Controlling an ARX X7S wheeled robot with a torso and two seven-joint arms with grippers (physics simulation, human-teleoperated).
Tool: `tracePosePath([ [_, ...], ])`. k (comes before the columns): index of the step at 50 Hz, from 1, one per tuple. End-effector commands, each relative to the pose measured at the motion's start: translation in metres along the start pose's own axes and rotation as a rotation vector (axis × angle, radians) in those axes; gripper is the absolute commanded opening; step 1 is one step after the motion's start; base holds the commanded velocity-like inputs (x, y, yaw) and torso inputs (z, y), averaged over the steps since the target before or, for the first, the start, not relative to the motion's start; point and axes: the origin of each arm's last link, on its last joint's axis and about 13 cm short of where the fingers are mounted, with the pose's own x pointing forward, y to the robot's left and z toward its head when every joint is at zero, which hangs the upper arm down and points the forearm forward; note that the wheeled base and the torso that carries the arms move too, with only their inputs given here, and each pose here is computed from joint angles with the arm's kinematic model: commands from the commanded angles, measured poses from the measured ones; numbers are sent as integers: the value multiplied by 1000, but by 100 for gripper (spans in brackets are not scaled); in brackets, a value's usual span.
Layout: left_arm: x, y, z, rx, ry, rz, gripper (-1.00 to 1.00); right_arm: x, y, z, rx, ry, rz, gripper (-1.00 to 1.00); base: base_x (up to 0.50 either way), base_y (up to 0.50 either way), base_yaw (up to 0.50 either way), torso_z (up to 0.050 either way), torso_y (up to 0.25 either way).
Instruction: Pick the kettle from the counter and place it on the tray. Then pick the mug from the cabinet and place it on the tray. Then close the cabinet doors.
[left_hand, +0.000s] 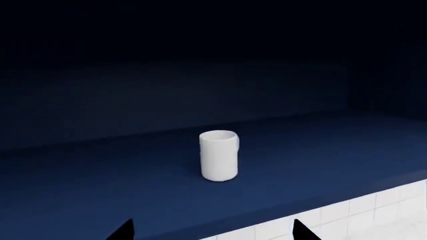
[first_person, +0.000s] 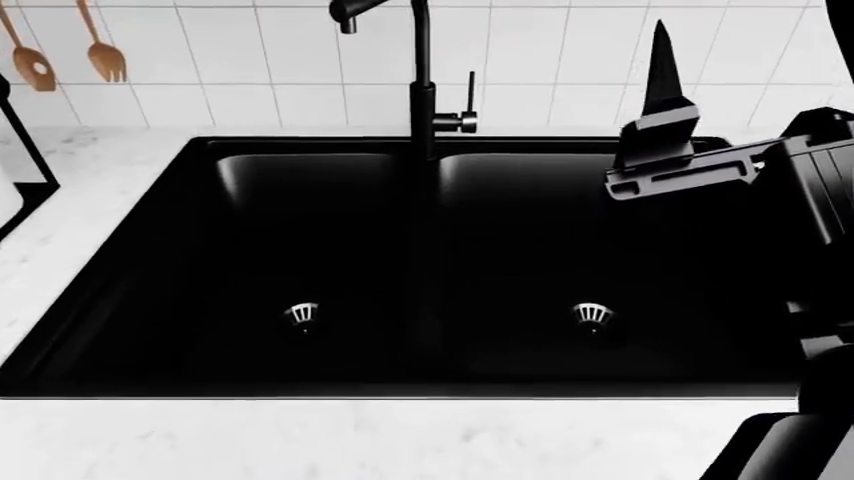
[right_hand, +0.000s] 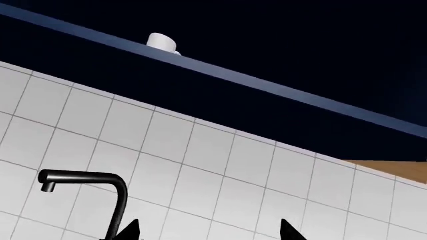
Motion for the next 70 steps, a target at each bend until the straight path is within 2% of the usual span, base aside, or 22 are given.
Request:
tracePosePath([
  [1, -3, 0, 2, 5, -9, 8, 100, 19, -2, 25, -28, -30, 35, 100, 47, 0, 0, 0, 0],
  [9, -4, 2, 5, -15, -28, 22, 100, 33, -3, 41, -54, -44, 60, 100, 104, 0, 0, 0, 0],
  [25, -6, -4, 6, -47, -38, 12, 100, 30, -2, 36, -63, -26, 68, 100, 226, 0, 0, 0, 0],
  [44, -1, 0, 3, -49, -24, 23, 100, 31, 1, 32, -62, -13, 81, 100, 137, -179, 0, 0, 1],
  [70, 1, 1, 1, -46, -10, 40, 100, 29, 1, 31, -56, -16, 78, 100, 69, -50, 0, 0, 0],
])
